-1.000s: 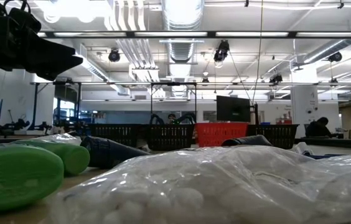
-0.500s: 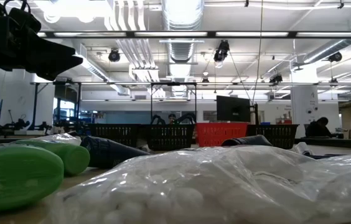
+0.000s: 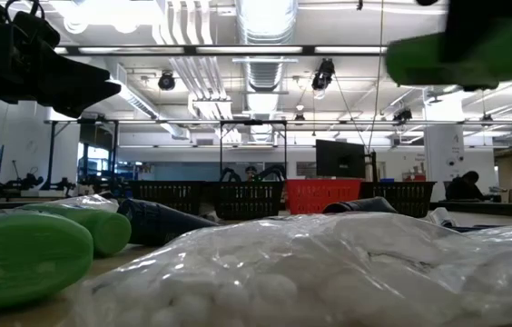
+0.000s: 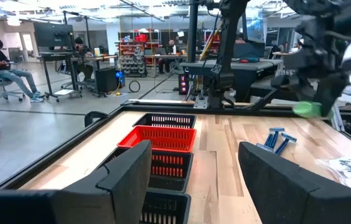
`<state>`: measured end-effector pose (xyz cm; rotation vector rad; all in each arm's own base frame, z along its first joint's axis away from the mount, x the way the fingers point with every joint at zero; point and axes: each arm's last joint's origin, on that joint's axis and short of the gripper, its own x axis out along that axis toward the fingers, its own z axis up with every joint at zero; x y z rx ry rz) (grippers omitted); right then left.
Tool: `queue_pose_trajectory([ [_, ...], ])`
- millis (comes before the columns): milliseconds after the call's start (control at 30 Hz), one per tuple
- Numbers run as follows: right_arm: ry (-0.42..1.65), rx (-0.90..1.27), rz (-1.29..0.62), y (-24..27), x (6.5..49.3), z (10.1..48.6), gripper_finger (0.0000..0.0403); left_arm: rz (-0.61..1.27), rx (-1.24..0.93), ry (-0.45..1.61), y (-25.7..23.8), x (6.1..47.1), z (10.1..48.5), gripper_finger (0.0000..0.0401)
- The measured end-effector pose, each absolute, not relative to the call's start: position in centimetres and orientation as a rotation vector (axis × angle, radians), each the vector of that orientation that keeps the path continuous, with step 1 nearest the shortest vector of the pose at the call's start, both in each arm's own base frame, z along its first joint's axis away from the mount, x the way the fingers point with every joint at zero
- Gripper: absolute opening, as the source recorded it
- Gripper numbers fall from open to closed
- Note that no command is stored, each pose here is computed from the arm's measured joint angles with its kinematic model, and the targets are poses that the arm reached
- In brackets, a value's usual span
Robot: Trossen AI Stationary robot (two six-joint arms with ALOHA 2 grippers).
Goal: Pick & Place Travel size toiletries
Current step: Put the shampoo into the right black bin
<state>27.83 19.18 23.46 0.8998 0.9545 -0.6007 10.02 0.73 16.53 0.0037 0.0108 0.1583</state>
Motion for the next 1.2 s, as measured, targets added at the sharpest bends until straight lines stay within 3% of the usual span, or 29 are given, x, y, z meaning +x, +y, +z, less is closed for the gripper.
queue_pose_trajectory([
  [433,0.782,0.999,-0.964,7.0,29.1,27.1,0.0139,0.158,0.004,0.011,0.7,10.0,16.5,0.0248],
  [600,0.832,0.972,-1.033,2.0,29.2,27.3,0.0136,0.158,0.004,0.011,0.7,10.0,16.5,0.0248],
  [1000,1.103,0.984,-1.100,-9.2,25.8,22.9,0.0137,0.158,0.004,0.011,0.7,10.0,16.5,0.0248],
  [1200,1.063,1.114,-1.028,-11.6,24.6,19.8,0.0142,0.158,0.004,0.011,0.7,10.0,16.5,0.0248],
])
